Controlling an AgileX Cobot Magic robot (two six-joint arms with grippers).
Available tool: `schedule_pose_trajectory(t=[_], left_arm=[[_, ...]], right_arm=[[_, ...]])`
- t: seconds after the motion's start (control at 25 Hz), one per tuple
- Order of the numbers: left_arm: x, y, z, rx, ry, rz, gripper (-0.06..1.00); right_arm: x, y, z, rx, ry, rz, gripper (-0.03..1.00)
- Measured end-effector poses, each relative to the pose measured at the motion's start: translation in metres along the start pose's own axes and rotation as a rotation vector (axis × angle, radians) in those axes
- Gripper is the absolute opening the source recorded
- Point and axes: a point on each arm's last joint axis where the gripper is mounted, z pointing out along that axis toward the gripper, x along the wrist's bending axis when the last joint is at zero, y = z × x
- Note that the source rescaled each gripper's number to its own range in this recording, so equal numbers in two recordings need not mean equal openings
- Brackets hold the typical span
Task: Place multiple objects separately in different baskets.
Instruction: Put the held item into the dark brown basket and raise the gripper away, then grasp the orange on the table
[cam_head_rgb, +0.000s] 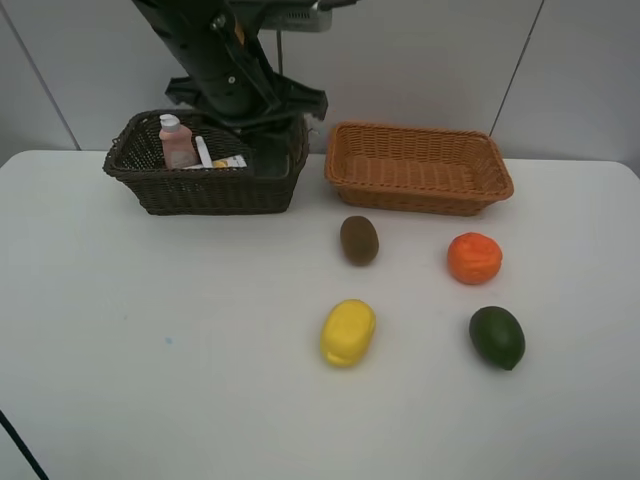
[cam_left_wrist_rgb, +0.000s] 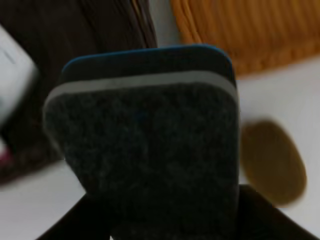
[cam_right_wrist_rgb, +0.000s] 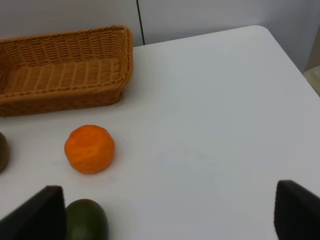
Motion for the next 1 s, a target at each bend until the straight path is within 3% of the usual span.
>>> schedule_pose_trajectory(t=[0.24,0.48,0.6,0.64,0.8,1.0], left_arm=[[0.056,0.054,0.047,-0.141,0.067,-0.091,0.58],[0.092,0.063,0.086,-0.14,0.128,-0.108,0.61],[0.098,0.06,0.092,-0.125,0.14,-0.116,0.9],[0.099,0.061,0.092,-0.126,0.142,-0.114,0.94],[0.099,0.068,0.084,-0.122,0.151,-0.117,1.0],[0.102,0.083,0.057,-0.037,0.213,-0.125,1.0]], right_arm=[[0.0,0.0,0.0,0.0,0.0,0.0,0.96],[0.0,0.0,0.0,0.0,0.0,0.0,0.96],[0.0,0.0,0.0,0.0,0.0,0.0,0.96],[0.0,0.0,0.0,0.0,0.0,0.0,0.96],[0.0,0.0,0.0,0.0,0.0,0.0,0.96],[0.0,0.0,0.0,0.0,0.0,0.0,0.96]])
